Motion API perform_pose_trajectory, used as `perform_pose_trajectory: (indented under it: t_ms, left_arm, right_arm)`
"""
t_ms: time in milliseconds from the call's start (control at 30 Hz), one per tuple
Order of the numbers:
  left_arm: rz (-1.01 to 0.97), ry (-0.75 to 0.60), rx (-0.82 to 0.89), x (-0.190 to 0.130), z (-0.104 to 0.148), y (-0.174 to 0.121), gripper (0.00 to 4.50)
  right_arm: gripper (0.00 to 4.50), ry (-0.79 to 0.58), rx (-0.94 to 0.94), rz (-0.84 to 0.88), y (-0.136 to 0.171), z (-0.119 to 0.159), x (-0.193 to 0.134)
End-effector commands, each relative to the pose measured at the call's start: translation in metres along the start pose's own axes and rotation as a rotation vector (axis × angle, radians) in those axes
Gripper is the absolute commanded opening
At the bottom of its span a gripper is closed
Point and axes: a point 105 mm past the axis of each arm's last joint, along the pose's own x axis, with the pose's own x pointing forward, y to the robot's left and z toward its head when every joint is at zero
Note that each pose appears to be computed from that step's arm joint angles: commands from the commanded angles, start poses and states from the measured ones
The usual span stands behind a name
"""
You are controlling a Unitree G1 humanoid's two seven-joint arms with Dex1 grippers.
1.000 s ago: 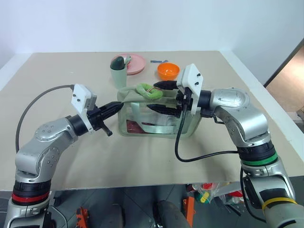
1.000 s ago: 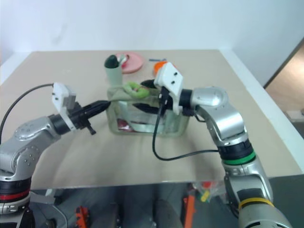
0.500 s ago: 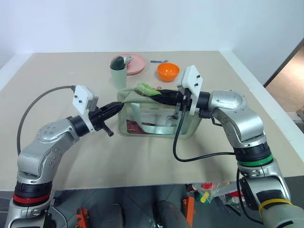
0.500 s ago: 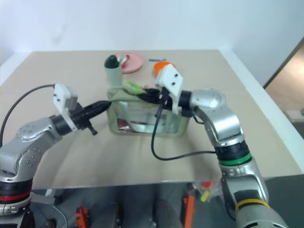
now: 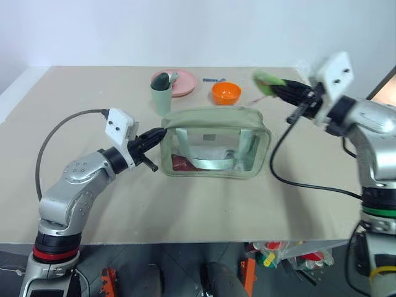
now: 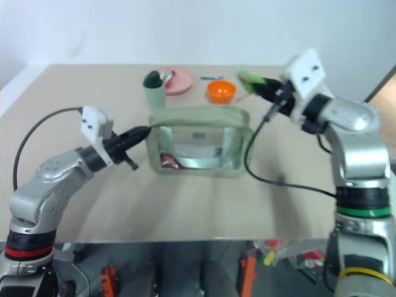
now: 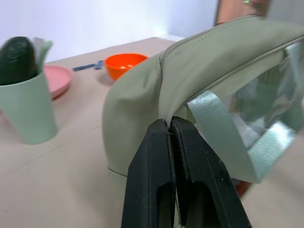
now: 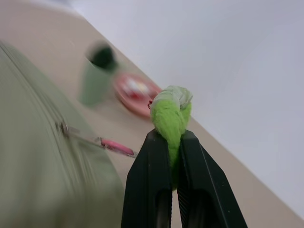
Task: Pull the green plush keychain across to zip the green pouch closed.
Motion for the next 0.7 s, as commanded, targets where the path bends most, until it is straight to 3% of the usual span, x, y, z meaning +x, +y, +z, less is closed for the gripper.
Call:
perform_pose_trajectory:
  t_ms: [33,133,400,567,700]
  left_arm:
    - [0.075,-0.045,0.051,-0.001,0.013,0.006,0.00]
    - [0.085,-0.066,0.054,0.001,0.015,0.002,0.00]
    - [0.079,-0.083,0.043,0.008,0.015,-0.009,0.00]
    - [0.089,-0.077,0.039,0.007,0.013,-0.007,0.00]
    - [0.066,-0.050,0.048,0.006,0.008,-0.009,0.00]
  right_arm:
    - [0.02,0.033,-0.075,-0.160,-0.032,0.004,-0.025]
    - [0.02,0.125,-0.059,-0.188,-0.023,-0.017,-0.027]
    - [0.02,0.378,0.004,-0.050,0.070,-0.093,-0.009]
    - [0.02,0.421,0.019,-0.018,0.093,-0.119,-0.001]
    - [0.02,0.395,0.046,-0.055,0.091,-0.122,0.002]
